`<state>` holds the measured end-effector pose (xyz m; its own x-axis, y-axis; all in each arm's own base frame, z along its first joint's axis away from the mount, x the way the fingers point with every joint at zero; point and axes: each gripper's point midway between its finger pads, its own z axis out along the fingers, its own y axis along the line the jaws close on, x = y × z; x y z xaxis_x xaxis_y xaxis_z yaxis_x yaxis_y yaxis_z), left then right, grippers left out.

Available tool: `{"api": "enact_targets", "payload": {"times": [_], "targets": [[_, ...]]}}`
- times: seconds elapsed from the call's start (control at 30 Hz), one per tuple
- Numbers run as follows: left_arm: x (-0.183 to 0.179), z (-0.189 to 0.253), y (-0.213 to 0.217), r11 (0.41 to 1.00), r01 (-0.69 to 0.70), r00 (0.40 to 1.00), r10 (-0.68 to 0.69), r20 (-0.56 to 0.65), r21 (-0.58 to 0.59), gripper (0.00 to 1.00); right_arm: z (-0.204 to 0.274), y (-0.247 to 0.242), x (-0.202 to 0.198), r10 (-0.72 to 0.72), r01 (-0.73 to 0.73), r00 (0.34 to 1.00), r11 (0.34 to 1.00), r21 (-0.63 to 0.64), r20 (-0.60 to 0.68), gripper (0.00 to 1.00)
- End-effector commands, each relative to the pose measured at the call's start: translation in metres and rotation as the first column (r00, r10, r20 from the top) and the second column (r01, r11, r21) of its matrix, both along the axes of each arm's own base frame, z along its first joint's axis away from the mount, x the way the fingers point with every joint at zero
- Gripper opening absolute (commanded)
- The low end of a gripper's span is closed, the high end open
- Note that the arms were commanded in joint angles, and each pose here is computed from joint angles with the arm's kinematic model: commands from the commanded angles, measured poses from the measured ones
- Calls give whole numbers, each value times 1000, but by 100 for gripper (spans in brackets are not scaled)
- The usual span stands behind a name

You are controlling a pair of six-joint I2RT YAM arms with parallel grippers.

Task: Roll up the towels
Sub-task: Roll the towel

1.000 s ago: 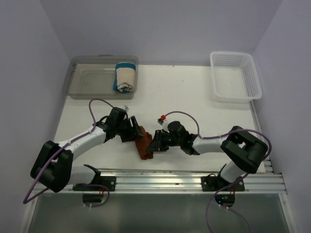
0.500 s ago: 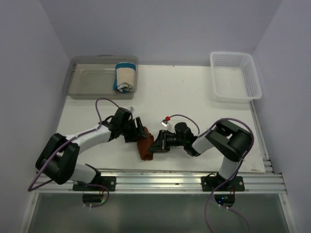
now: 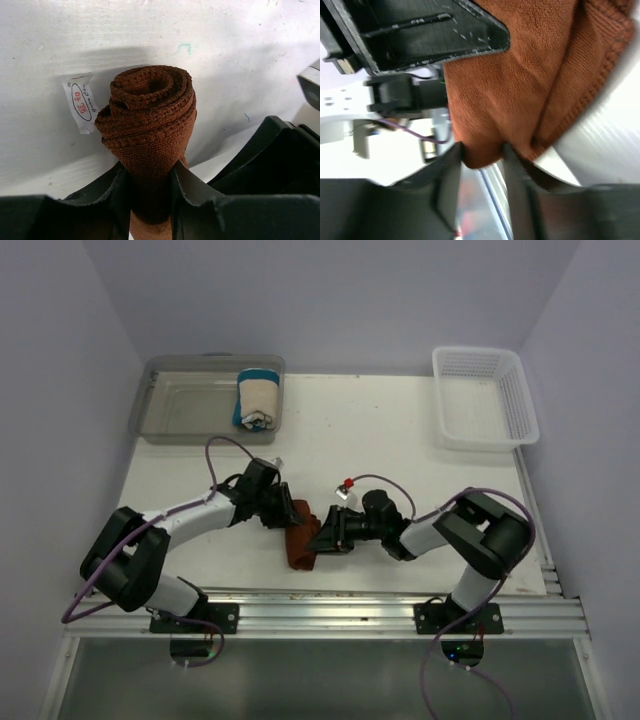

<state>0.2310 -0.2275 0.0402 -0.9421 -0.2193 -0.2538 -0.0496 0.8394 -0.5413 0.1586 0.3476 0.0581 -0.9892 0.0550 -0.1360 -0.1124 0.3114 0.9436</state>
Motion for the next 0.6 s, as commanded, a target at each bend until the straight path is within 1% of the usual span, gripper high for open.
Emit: {"api": "enact_targets", "payload": {"times": [0.0, 0.03, 0.07, 0.1, 0.13, 0.17, 0.2, 0.23, 0.27, 0.4, 0.5, 0.57], "targets": [[15, 10, 8, 997, -35, 998, 31, 51, 76, 24, -16, -18, 5, 1, 12, 998, 974, -224, 59, 44], [10, 8, 15, 993, -40, 999, 37, 32, 112, 24, -6, -24, 17, -2, 49, 985, 962, -268, 175, 48], [13, 8, 22, 987, -61, 998, 55, 42, 150, 24, -6, -30, 21, -4, 70, 979, 947, -313, 205, 52], [17, 14, 24, 984, -69, 997, 61, 58, 163, 24, -5, -39, 21, 2, 75, 980, 923, -378, 199, 54], [12, 13, 32, 977, -67, 997, 60, 40, 205, 24, -4, -46, 30, 0, 113, 965, 902, -417, 262, 54], [15, 13, 38, 967, -81, 996, 70, 52, 241, 25, 9, -48, 34, -3, 134, 954, 900, -416, 301, 54], [18, 19, 38, 965, -77, 996, 65, 56, 252, 27, 12, -54, 35, 15, 136, 949, 882, -451, 313, 54], [16, 18, 47, 951, -77, 997, 66, 47, 300, 28, 13, -60, 40, 2, 169, 942, 860, -481, 335, 54], [18, 19, 53, 938, -89, 996, 75, 54, 335, 28, 21, -62, 43, 0, 185, 933, 858, -480, 360, 54], [28, 31, 62, 902, -110, 993, 86, 76, 418, 32, 33, -77, 53, -15, 252, 912, 809, -532, 410, 54], [28, 28, 66, 877, -108, 994, 88, 65, 468, 34, 34, -83, 56, -28, 280, 906, 787, -549, 422, 54], [29, 24, 66, 867, -109, 994, 93, 57, 486, 34, 36, -83, 54, -25, 280, 904, 789, -547, 426, 53]]}}
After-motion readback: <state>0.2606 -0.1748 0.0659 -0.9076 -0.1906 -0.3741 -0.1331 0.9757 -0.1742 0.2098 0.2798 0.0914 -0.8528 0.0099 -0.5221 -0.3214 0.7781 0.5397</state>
